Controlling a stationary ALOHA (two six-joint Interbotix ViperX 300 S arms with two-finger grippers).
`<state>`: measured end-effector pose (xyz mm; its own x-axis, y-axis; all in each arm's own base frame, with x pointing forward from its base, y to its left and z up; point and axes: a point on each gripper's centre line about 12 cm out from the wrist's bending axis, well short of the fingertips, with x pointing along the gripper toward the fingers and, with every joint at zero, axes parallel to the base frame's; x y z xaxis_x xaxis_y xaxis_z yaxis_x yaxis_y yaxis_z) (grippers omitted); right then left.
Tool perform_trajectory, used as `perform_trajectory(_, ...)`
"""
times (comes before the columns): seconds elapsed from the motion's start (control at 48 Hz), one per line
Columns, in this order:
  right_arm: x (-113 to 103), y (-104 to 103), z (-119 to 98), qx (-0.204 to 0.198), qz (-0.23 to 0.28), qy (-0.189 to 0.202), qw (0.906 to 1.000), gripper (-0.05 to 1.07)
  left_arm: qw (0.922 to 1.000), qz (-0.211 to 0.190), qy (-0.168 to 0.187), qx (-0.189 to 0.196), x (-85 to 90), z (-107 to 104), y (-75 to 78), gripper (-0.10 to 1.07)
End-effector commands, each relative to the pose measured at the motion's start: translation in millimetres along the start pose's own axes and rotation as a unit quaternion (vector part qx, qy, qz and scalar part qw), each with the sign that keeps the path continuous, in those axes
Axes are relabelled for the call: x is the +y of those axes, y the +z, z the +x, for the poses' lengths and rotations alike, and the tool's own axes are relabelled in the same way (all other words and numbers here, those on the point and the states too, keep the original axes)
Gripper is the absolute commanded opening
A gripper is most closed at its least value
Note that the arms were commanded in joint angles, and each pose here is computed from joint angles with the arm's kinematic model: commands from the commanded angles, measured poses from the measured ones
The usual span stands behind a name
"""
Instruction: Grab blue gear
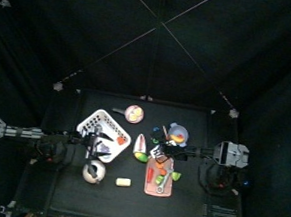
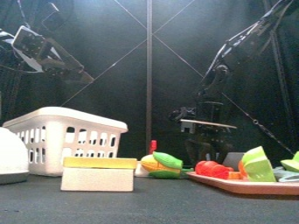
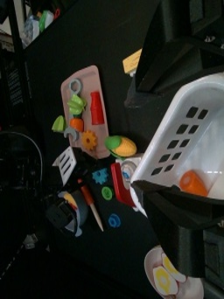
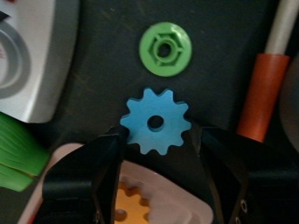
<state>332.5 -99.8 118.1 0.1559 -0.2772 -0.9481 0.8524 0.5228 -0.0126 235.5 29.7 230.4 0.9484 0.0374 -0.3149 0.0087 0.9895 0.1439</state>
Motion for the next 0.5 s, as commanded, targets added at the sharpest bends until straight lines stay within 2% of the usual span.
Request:
perform_trajectory(0.0,0,13,-29,-0.029,0.011,0.023,0.9992,0.74,0.9997,-0.02,0.008,-0.013,4.6,0,8.6,1.0)
perform_trajectory(0.229,6,11,-36,-0.037,0.001,0.032,0.9988,0.74,0.9963,-0.079,0.023,-0.022,12.5,-1,13.7,1.0)
perform_trajectory(0.333,14,14,-42,-0.054,-0.017,0.043,0.9975,0.74,0.9934,-0.11,0.023,-0.025,15.2,1,13.3,1.0)
perform_trajectory(0.417,27,22,-54,-0.09,-0.041,0.064,0.9931,0.74,0.9872,-0.154,0.026,-0.034,20.4,3,14.9,1.0)
perform_trajectory(0.479,38,27,-64,-0.118,-0.064,0.079,0.9879,0.74,0.9793,-0.195,0.02,-0.052,22.5,4,21.1,1.0)
